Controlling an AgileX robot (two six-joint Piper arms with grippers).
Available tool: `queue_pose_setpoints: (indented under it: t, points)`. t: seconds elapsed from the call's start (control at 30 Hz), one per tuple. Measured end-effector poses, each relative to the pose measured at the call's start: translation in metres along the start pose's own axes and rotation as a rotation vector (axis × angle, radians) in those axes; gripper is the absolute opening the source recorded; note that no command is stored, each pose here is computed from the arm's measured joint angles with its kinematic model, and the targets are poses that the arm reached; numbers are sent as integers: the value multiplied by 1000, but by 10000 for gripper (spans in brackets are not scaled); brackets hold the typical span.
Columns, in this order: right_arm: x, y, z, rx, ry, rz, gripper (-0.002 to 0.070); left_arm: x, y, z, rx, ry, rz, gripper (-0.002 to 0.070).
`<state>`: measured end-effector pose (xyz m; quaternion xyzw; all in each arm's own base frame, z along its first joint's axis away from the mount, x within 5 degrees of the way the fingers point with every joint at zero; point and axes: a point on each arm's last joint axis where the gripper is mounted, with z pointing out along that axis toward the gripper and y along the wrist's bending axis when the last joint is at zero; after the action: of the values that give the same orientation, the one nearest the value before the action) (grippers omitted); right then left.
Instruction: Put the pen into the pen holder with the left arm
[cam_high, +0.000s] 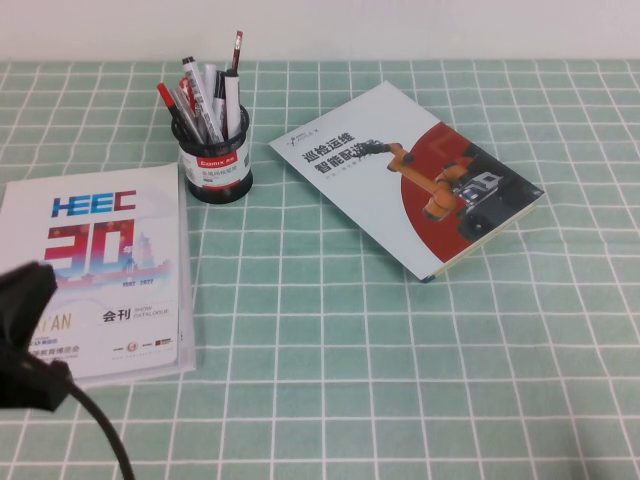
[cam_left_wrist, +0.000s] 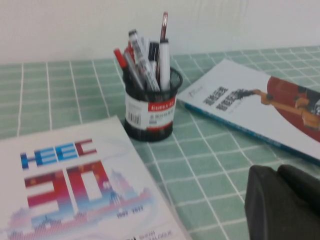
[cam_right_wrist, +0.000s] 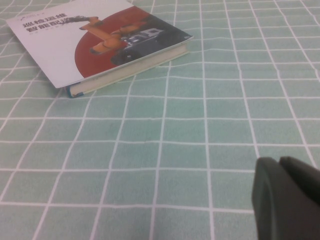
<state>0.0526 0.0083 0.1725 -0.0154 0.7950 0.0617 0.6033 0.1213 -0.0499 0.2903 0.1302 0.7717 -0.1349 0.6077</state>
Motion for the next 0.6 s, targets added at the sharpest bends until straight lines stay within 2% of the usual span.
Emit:
queue_pose_setpoints:
  t: [0.2,0.37,0.6]
  points:
    - [0,0,0,0,0,0,-20,17,0,1,7,0,-24,0]
    - [0,0,0,0,0,0,-20,33,1,-3,25,-120,-25,0]
    - [0,0,0,0,0,0,-20,76,22,-24,-160,-283,-156,0]
